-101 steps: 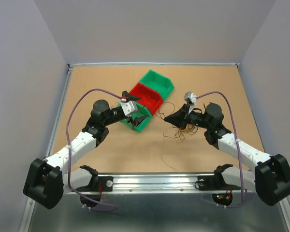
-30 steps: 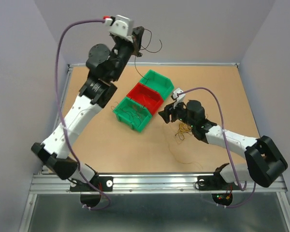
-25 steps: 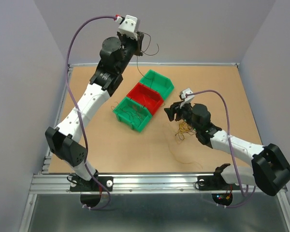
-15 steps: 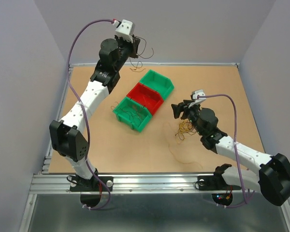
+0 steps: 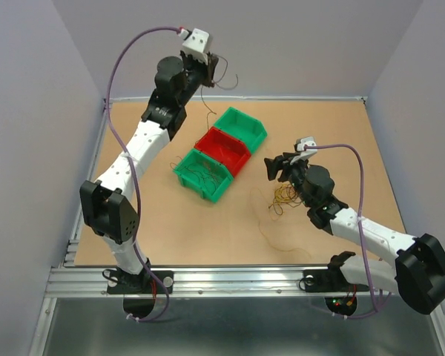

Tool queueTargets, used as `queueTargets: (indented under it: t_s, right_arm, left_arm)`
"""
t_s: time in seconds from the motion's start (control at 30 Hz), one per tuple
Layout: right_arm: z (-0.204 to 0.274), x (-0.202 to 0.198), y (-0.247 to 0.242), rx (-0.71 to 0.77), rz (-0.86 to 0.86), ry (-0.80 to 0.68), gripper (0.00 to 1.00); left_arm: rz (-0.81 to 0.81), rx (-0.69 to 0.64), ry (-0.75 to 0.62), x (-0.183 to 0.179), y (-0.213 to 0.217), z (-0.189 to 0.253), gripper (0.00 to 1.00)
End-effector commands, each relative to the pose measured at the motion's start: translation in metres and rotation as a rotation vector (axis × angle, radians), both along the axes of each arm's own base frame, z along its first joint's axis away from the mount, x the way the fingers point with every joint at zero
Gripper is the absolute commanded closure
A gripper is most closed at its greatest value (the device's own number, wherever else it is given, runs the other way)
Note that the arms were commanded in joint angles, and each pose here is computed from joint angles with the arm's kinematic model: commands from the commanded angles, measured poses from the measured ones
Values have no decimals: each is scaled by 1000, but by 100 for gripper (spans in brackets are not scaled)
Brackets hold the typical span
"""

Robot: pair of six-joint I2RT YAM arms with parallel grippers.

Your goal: Untangle the cables

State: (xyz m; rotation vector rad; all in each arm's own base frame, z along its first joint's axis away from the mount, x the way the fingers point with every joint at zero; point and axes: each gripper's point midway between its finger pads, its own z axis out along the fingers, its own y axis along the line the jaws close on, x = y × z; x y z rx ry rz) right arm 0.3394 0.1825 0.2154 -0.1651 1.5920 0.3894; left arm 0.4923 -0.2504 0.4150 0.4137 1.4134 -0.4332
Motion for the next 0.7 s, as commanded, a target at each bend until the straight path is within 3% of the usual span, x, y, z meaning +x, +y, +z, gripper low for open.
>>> queueTargets:
  t_s: [0.0,0.27,0.43,0.53,0.63,0.67]
  right_arm:
    - [12,2,0,41,3,-44,28]
    - [13,-1,-1,38,4,-49,28]
    - [13,-1,-2,39,3,-51,28]
    - [12,0,-1,39,3,-48,27]
    - [11,1,0,40,6,-44,28]
    - [12,1,1,41,9,-44,28]
  left_arm:
    - [86,-70,-257,-16,26,124,100]
    - [51,-74,-329,-36,22,158,100]
    - [-6,-44,-318,-48,2,142,100]
    - [106,-11,-365,-45,6,151,100]
    - [303,-57,-390,-32,37,182,100]
    - [381,-127,-428,-42,59,215,100]
